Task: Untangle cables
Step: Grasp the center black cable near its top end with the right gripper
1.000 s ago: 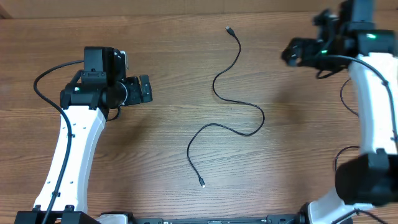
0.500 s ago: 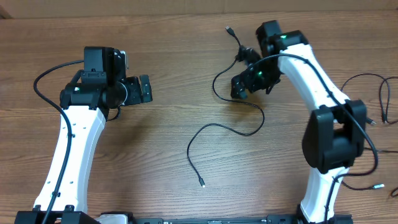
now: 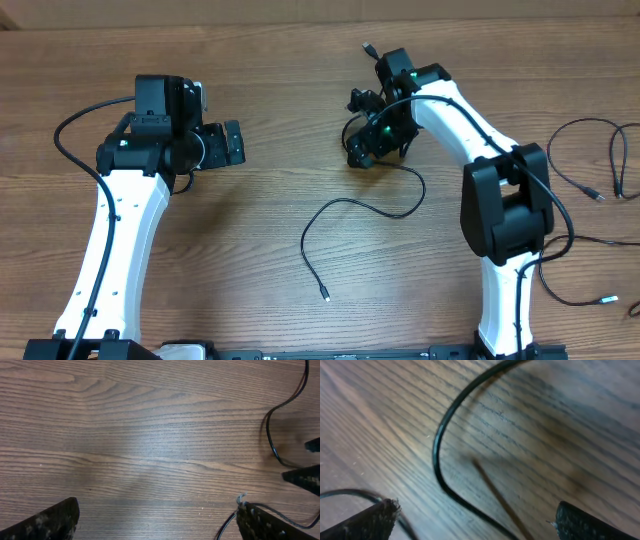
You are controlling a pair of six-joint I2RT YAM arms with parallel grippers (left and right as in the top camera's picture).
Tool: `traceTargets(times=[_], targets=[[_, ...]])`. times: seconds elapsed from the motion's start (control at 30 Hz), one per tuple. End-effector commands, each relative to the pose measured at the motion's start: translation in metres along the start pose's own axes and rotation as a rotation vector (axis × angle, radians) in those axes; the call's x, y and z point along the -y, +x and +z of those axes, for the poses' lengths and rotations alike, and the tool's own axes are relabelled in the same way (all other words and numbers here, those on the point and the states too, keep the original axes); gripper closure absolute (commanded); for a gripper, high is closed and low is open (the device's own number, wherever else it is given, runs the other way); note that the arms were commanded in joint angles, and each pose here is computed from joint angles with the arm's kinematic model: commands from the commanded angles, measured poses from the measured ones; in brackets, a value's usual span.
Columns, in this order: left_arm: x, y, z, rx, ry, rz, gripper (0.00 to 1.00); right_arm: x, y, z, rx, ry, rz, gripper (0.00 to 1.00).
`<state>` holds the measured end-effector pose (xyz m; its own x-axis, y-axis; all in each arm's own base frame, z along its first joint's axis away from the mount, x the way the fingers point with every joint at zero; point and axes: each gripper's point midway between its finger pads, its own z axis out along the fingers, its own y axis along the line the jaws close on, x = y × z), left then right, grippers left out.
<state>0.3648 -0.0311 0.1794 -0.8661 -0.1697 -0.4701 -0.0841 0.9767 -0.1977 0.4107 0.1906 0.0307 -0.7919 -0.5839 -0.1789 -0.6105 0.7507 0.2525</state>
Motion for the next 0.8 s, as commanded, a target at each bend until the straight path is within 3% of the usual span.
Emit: traceTargets(times=[0.0,0.13,0.23,0.37,0.7,0.77], targets=[[0.001,-0.004,-0.006,0.020,0.008,0.019,0.00,-0.001,0.007,0.017,-0.033,-0.021,-0.001,0.00],[0.001,-0.004,-0.006,0.020,0.008,0.018,0.00,0.001,0.010,0.025,-0.053,-0.027,0.006,0.01],[0.001,-0.004,-0.006,0.020,0.008,0.019,0.00,0.002,0.012,0.029,-0.062,-0.030,0.009,0.09],[0.001,-0.004,-0.006,0.020,0.008,0.018,0.00,0.002,0.013,0.030,-0.064,-0.031,0.009,0.28],[0.001,-0.004,-0.006,0.020,0.008,0.018,0.00,0.001,0.014,0.030,-0.068,-0.031,0.011,0.87],[0.001,-0.004,-0.006,0.020,0.008,0.018,0.00,0.002,0.014,0.030,-0.068,-0.031,0.015,0.93]])
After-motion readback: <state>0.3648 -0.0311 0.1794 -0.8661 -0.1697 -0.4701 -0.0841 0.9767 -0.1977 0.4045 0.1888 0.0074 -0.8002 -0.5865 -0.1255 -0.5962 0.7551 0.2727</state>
